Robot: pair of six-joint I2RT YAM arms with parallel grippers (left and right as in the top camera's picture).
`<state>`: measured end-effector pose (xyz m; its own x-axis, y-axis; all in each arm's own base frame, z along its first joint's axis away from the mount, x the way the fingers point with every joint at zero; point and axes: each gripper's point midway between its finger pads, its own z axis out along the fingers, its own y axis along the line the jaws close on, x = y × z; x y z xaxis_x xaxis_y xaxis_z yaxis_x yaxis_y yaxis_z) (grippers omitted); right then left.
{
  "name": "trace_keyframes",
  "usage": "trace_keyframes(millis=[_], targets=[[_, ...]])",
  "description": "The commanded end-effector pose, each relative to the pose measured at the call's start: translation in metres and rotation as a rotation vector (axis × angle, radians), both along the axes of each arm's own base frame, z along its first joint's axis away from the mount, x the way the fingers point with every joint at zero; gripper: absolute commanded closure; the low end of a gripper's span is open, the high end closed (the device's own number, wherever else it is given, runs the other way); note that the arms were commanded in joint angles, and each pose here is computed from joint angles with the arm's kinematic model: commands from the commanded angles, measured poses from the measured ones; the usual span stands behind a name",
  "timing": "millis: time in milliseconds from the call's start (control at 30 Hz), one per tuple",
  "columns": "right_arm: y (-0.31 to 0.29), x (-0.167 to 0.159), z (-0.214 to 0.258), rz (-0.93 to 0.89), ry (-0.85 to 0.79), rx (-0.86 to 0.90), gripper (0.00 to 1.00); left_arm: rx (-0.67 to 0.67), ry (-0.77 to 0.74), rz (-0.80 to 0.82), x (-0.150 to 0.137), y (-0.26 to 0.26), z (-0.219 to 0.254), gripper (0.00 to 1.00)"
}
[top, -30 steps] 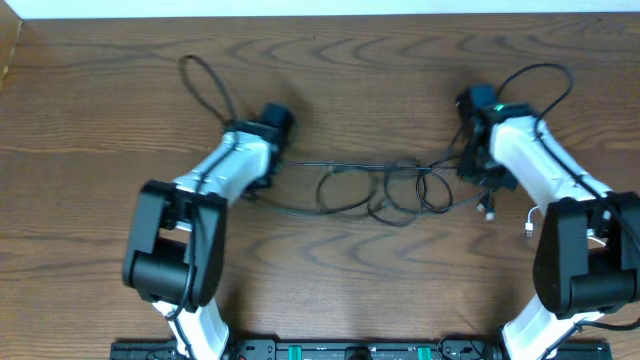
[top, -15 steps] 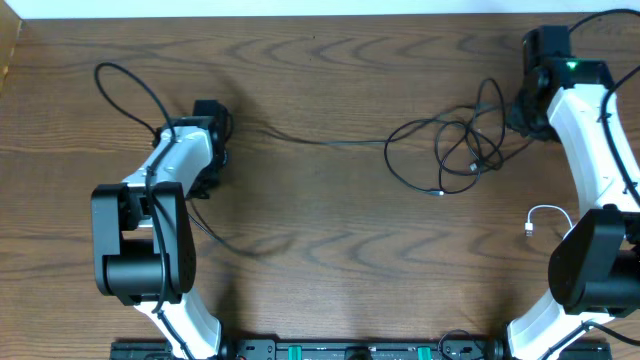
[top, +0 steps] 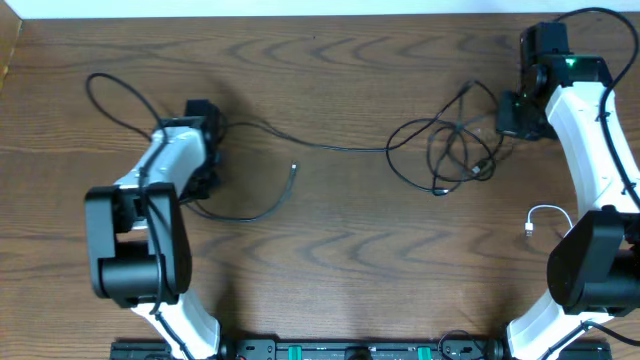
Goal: Untangle cables
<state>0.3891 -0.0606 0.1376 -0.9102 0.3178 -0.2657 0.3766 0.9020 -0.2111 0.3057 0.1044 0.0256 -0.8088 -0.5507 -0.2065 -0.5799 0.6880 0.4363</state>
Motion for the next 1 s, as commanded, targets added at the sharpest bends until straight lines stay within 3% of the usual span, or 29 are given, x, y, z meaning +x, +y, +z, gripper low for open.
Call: trace_keyframes(millis=[0,100,233,333,533,767,967], targets=[[-0.066,-0.006,0.048,-0.263,-0.118,-0.274,0.99,0.055,-0.101,0.173,-0.014,0.048,0.034,0.92],[-0.075,-0.005,0.054,-0.298,-0.15,-0.222,0.99,0.035,-0.186,0.302,-0.028,0.073,0.052,0.92],[-0.057,0.008,0.047,-0.221,-0.164,-0.08,0.99,-0.1,-0.298,0.359,-0.03,0.077,0.067,0.93],[-0.035,0.021,0.043,-0.136,-0.187,0.035,0.99,-0.238,-0.357,0.249,-0.014,0.058,0.074,0.92],[0.023,0.048,0.046,0.106,-0.257,0.279,0.99,-0.558,-0.45,-0.117,0.034,-0.028,0.086,0.92],[0.042,0.061,0.048,0.228,-0.299,0.32,0.99,-0.598,-0.44,-0.291,0.05,-0.086,0.089,0.92],[0.048,0.034,0.007,0.231,-0.172,0.351,0.99,-0.614,-0.424,-0.376,0.053,-0.117,0.09,0.92]])
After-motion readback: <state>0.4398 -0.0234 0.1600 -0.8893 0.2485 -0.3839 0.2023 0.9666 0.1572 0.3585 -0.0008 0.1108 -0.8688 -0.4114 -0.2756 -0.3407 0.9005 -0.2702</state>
